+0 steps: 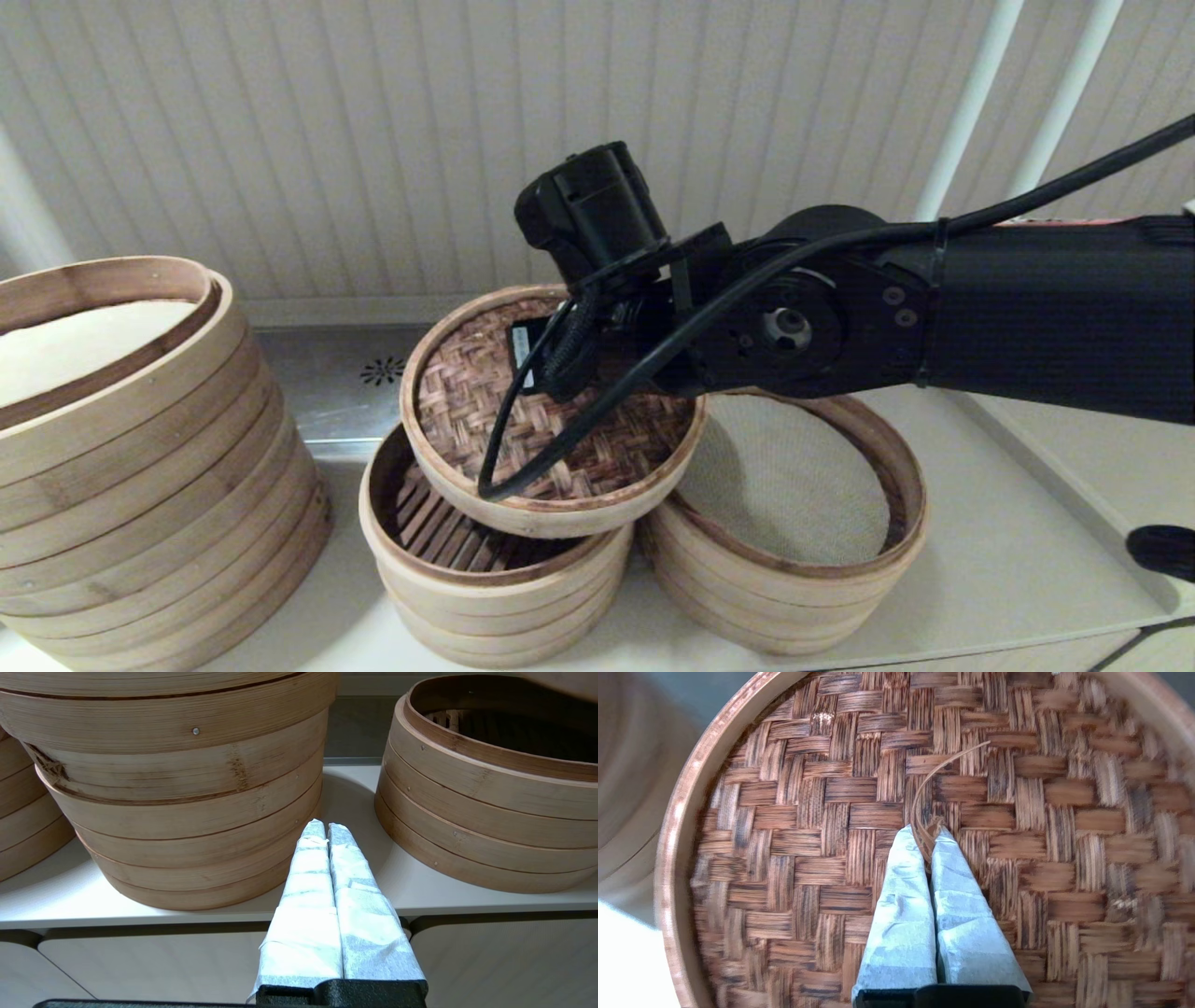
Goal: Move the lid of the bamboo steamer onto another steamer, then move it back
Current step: Put the steamer
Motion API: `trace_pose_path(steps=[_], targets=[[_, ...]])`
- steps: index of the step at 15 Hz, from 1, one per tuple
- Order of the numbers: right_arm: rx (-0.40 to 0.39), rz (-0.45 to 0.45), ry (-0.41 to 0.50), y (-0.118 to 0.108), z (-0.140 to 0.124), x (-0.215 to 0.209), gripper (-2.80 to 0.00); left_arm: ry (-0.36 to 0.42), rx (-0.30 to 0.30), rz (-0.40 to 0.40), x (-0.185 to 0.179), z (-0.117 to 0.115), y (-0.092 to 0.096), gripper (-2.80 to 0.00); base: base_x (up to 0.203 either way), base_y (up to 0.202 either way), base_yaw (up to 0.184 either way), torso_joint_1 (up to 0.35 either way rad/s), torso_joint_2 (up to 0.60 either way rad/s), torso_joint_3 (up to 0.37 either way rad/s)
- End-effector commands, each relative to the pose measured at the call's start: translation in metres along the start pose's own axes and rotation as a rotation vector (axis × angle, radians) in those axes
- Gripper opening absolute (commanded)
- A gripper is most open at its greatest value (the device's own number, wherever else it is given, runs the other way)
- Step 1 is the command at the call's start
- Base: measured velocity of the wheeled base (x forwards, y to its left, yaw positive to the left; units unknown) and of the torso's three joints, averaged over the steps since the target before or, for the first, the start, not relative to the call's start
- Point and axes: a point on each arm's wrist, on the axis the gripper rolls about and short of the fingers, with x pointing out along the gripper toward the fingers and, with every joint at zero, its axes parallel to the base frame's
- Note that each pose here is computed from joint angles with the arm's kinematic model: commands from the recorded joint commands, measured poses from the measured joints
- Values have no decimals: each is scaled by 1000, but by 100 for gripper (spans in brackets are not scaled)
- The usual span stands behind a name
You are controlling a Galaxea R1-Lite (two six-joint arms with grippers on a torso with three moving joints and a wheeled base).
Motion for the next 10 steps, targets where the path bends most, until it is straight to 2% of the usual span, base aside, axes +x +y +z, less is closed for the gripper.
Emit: trace_pose_path(steps=[1, 4, 10], targets=[[-5, 74, 24, 3, -1, -1, -280, 2, 0, 0, 0, 0, 0, -280, 0, 0, 0, 0, 0, 0], [-74, 101, 46, 6, -6, 6, -280, 2, 0, 0, 0, 0, 0, -280, 0, 0, 0, 0, 0, 0], [-131, 200, 82, 9, -11, 12, -280, 2, 0, 0, 0, 0, 0, -280, 0, 0, 0, 0, 0, 0]])
